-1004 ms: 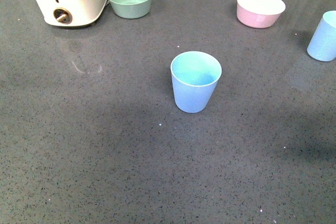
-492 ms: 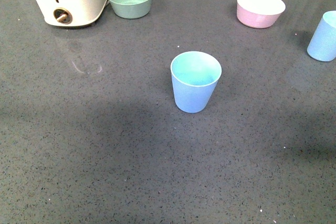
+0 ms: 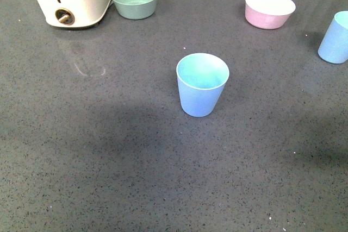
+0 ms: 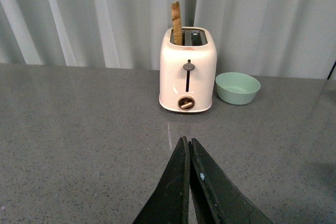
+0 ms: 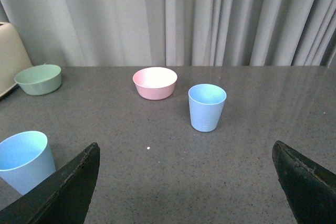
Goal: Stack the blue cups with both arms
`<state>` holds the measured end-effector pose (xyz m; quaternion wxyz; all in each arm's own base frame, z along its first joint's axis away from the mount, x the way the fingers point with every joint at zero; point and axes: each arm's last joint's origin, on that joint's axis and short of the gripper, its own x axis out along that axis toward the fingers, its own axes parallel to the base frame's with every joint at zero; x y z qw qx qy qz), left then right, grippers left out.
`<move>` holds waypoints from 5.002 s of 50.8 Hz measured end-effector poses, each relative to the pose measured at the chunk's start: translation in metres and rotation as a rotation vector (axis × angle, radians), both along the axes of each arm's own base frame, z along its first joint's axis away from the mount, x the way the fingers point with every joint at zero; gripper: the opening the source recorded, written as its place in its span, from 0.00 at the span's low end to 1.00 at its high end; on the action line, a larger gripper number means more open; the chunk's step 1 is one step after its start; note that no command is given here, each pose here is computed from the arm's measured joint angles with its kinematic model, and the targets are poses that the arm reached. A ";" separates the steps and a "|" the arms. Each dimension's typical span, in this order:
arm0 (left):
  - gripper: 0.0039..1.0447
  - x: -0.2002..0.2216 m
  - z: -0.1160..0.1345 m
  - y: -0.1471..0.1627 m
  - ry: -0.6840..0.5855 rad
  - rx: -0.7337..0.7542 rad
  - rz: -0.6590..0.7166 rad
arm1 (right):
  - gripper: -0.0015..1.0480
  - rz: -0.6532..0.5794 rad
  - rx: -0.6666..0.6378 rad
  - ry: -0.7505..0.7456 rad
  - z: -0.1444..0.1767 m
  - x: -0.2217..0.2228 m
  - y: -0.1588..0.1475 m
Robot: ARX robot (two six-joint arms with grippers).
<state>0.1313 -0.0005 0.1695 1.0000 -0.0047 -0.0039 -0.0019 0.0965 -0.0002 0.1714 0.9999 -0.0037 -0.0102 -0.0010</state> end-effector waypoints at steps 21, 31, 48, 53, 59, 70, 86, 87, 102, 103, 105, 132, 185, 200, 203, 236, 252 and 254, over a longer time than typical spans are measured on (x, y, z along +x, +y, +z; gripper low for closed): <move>0.01 -0.014 0.002 0.000 -0.008 0.000 0.000 | 0.91 0.000 0.000 0.000 0.000 0.000 0.000; 0.01 -0.018 0.002 0.000 -0.008 0.000 0.000 | 0.91 0.000 0.000 0.000 0.000 0.000 0.000; 0.01 -0.027 -0.001 0.000 0.017 0.001 0.000 | 0.91 0.000 0.000 0.000 0.000 0.000 0.000; 0.01 -0.034 -0.001 0.000 -0.002 0.001 0.000 | 0.91 0.000 0.000 0.000 0.000 0.000 0.000; 0.01 -0.034 -0.001 0.000 -0.003 0.001 0.000 | 0.91 0.000 0.000 0.000 0.000 0.000 0.000; 0.01 -0.034 -0.001 0.000 -0.003 0.001 0.000 | 0.91 0.000 0.000 0.000 0.000 0.000 0.000; 0.31 -0.034 -0.001 0.000 -0.003 0.001 0.000 | 0.91 0.149 -0.056 0.268 -0.001 0.003 -0.003; 0.33 -0.034 -0.001 0.000 -0.003 0.001 0.000 | 0.91 0.167 -0.062 0.289 0.000 0.004 -0.005; 0.84 -0.034 -0.001 0.000 -0.003 0.001 0.000 | 0.91 0.257 -0.328 0.381 0.034 0.121 -0.066; 0.89 -0.034 -0.001 0.000 -0.003 0.001 0.000 | 0.91 0.271 -0.359 0.396 0.033 0.137 -0.071; 0.93 -0.034 -0.001 0.000 -0.003 0.003 0.000 | 0.91 0.276 -0.395 0.423 0.029 0.155 -0.077; 0.92 -0.034 -0.001 0.000 -0.003 0.003 0.000 | 0.91 0.447 -0.622 0.607 -0.009 0.313 -0.062; 0.92 -0.034 -0.001 0.000 -0.003 0.003 0.000 | 0.02 0.435 -0.442 0.732 -0.014 0.326 -0.087; 0.92 -0.034 -0.001 0.000 -0.003 0.003 0.000 | 0.02 0.656 -0.441 0.550 0.059 0.278 -0.031; 0.92 -0.034 -0.001 0.000 -0.003 0.003 0.000 | 0.02 0.739 -0.457 0.506 0.073 0.264 -0.003; 0.92 -0.034 -0.001 0.000 -0.003 0.003 0.000 | 0.02 1.040 -0.531 0.566 0.045 0.221 0.128; 0.92 -0.034 -0.001 0.000 -0.003 0.003 0.000 | 0.02 1.041 -0.537 0.624 0.027 0.225 0.139; 0.92 -0.034 -0.001 0.000 -0.003 0.003 0.000 | 0.02 1.041 -0.534 0.625 0.027 0.226 0.140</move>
